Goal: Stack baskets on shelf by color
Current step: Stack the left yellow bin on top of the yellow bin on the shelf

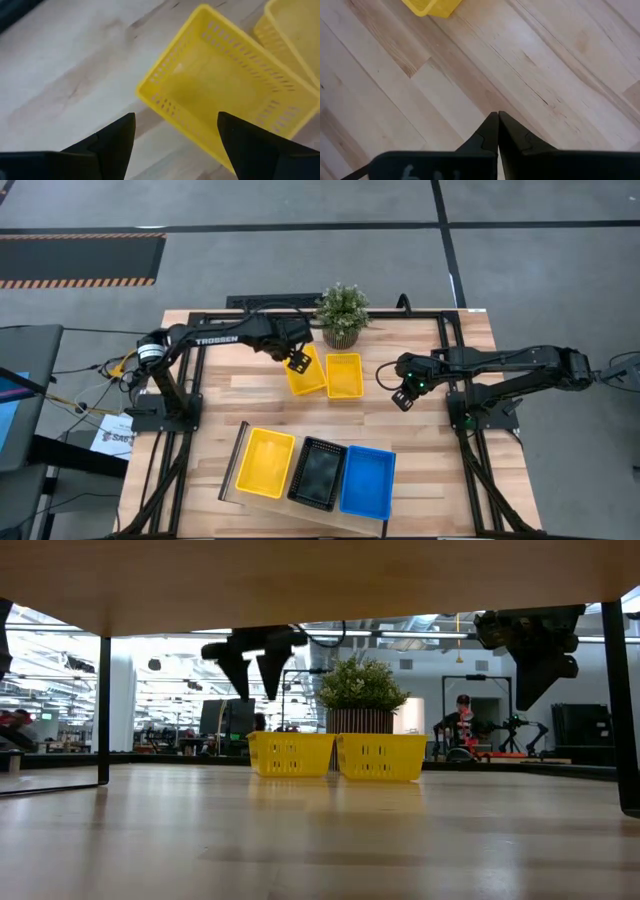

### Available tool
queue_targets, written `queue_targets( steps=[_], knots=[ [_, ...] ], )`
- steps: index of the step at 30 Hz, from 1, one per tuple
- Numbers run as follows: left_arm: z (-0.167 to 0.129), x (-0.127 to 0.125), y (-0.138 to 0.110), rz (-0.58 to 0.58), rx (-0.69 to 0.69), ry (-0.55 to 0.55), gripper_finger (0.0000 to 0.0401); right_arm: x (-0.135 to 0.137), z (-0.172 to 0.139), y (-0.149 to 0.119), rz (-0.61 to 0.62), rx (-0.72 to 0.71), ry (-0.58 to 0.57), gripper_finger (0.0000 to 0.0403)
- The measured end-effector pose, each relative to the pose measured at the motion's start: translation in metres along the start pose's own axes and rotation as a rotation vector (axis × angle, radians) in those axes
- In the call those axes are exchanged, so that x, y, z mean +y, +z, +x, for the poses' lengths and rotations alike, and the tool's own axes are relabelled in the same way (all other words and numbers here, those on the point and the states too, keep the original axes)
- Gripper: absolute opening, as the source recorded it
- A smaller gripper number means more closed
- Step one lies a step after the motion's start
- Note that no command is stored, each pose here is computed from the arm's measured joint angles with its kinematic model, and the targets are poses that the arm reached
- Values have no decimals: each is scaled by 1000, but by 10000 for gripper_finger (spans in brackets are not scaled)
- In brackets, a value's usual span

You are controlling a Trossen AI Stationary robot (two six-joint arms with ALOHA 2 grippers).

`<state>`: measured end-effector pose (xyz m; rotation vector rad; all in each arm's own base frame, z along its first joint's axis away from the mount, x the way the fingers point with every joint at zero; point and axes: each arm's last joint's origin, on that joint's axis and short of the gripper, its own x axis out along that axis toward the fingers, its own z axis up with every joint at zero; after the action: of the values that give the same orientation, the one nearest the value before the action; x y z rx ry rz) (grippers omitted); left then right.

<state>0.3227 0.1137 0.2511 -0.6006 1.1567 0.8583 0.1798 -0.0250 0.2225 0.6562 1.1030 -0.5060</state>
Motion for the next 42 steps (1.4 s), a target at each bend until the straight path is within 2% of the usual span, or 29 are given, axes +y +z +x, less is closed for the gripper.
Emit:
queue_targets(
  steps=[7, 11, 17, 23, 33, 42],
  knots=[
    [17, 2, 6, -43, -94, -27, 270, 0, 0, 0, 1, -1, -1, 26],
    [19, 12, 15, 64, -127, -3, 270, 0, 0, 1, 1, -5, 1, 26],
    [22, 24, 24, 249, -98, -87, 270, 0, 0, 1, -4, -9, 3, 26],
    [23, 27, 27, 357, -96, -117, 270, 0, 0, 1, -4, -9, 2, 26],
    [53, 20, 30, 413, -66, -70, 270, 1, 0, 3, -7, -26, 15, 26],
    [83, 16, 26, 474, 25, -33, 268, 1, 0, 3, -3, -26, 12, 26]
  ],
)
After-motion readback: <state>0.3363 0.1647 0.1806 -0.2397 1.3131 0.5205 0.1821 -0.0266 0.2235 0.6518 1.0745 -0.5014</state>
